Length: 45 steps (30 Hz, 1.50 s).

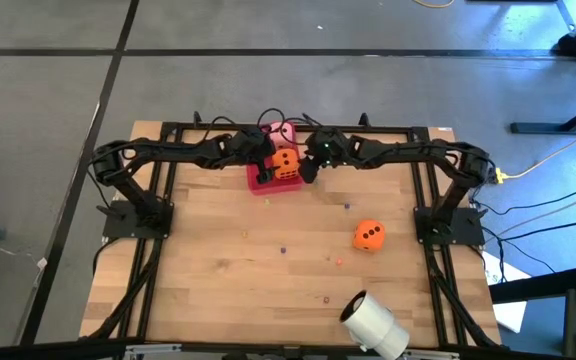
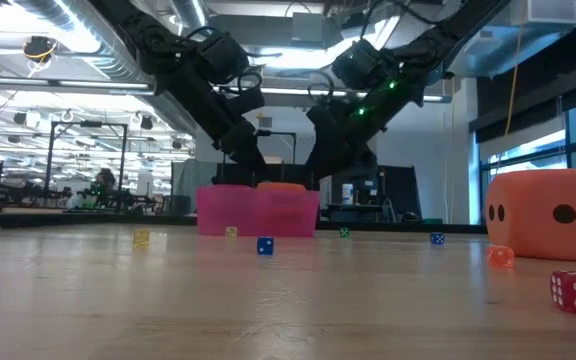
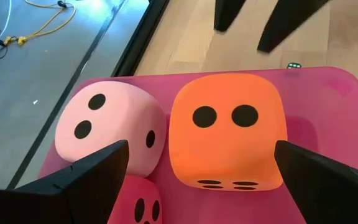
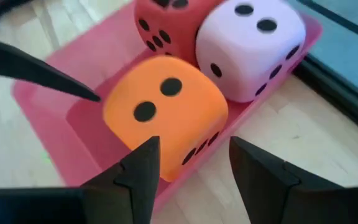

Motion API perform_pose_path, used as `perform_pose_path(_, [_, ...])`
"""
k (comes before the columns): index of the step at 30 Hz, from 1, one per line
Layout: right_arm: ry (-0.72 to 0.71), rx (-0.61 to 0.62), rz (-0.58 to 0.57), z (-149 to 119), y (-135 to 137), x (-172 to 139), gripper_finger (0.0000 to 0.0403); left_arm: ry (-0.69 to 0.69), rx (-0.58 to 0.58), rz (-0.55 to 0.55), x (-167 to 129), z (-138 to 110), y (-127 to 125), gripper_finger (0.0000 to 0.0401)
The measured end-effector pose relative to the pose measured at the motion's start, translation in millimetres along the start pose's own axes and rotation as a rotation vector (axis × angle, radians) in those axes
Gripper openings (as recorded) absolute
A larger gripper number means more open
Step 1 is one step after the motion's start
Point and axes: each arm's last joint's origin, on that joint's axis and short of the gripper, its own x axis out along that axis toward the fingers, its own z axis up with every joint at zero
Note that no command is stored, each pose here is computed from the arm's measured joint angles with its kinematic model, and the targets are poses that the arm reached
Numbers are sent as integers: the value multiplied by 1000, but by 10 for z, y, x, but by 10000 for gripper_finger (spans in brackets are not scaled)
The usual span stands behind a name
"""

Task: Pick & Place Dice
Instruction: Put the top right big orange dice into the red bin, then put the big orange dice into the red bin

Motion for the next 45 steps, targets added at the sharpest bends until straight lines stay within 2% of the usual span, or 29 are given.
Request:
perform_pose_path(6, [112, -7, -17, -10, 5, -329, 192, 0, 0, 0, 0, 0, 0, 400])
perform_pose_path(10, [180, 42, -23, -34, 58, -609, 192, 0, 0, -1, 0, 0, -1, 400])
perform_pose_path(19, [99, 143, 35, 9, 378, -1103, 192, 0, 0, -1, 0, 0, 0, 400])
perform_pose_path(27, [186, 9, -67, -196, 564, -1245, 195, -1, 0, 0, 0, 1, 0, 400])
perform_pose_path(31, [187, -20, -111, -249, 628, -1273, 233, -1, -1, 0, 0, 2, 0, 400])
perform_pose_path(38, [228, -136, -19, -307, 741, -1303, 385, -1, -1, -1, 0, 0, 0, 400])
perform_pose_path(42, [239, -173, -33, -351, 787, -1327, 375, -1, -1, -1, 0, 0, 0, 400])
perform_pose_path(45, [281, -221, -15, -406, 821, -1352, 390, -1, -1, -1, 0, 1, 0, 400])
